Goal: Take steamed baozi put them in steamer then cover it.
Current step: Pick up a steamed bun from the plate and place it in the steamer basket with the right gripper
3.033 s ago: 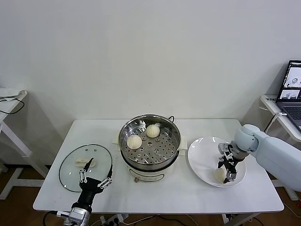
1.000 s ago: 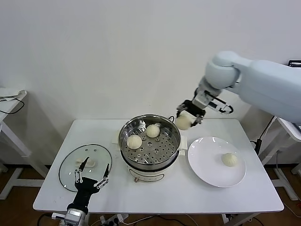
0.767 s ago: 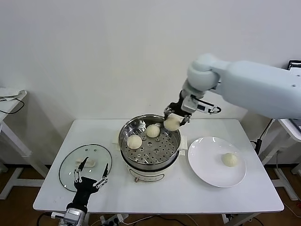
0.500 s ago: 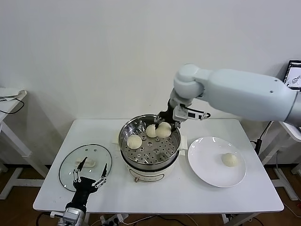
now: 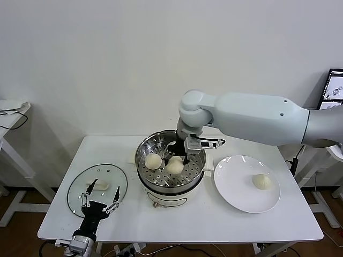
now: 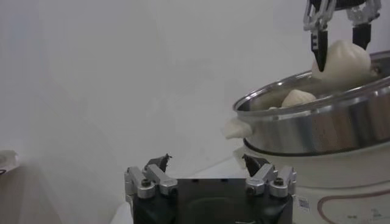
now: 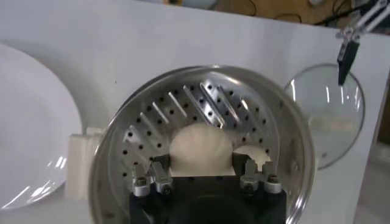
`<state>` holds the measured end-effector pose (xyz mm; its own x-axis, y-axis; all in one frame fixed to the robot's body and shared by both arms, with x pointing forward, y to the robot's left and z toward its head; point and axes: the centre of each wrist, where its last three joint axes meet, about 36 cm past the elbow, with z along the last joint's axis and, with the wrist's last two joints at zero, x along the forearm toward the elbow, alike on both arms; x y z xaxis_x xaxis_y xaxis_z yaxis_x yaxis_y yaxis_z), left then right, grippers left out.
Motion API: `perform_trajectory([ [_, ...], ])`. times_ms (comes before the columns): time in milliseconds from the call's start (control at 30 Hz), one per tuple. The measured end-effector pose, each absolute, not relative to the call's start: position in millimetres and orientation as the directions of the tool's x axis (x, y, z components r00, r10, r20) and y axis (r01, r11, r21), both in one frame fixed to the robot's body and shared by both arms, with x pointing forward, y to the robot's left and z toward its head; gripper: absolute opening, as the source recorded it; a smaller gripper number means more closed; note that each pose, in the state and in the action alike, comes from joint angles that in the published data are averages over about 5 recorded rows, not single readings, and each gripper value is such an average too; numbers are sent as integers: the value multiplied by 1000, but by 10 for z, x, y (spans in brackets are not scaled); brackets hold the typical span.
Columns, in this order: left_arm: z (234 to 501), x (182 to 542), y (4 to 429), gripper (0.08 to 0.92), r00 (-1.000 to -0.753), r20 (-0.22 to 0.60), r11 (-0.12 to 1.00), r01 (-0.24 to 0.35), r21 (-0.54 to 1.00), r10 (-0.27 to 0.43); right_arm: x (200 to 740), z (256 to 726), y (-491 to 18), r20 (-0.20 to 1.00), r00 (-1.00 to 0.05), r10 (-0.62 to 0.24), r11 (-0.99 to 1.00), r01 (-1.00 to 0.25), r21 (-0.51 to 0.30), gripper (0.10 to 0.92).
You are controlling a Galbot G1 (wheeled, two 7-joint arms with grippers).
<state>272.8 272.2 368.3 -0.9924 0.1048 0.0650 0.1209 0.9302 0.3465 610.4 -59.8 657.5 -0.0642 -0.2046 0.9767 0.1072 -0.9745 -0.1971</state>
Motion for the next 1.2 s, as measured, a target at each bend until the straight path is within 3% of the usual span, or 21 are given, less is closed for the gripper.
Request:
perform_trajectory([
  [1000, 3639, 2765, 2770, 823, -992, 72, 932, 119, 342, 100, 6189, 5980, -197, 988, 12, -153, -982, 110, -154, 676],
  [1200, 3639, 2760, 2772, 823, -992, 73, 932, 119, 341, 100, 6213, 6016, -224, 988, 1, -157, -984, 82, -157, 794],
])
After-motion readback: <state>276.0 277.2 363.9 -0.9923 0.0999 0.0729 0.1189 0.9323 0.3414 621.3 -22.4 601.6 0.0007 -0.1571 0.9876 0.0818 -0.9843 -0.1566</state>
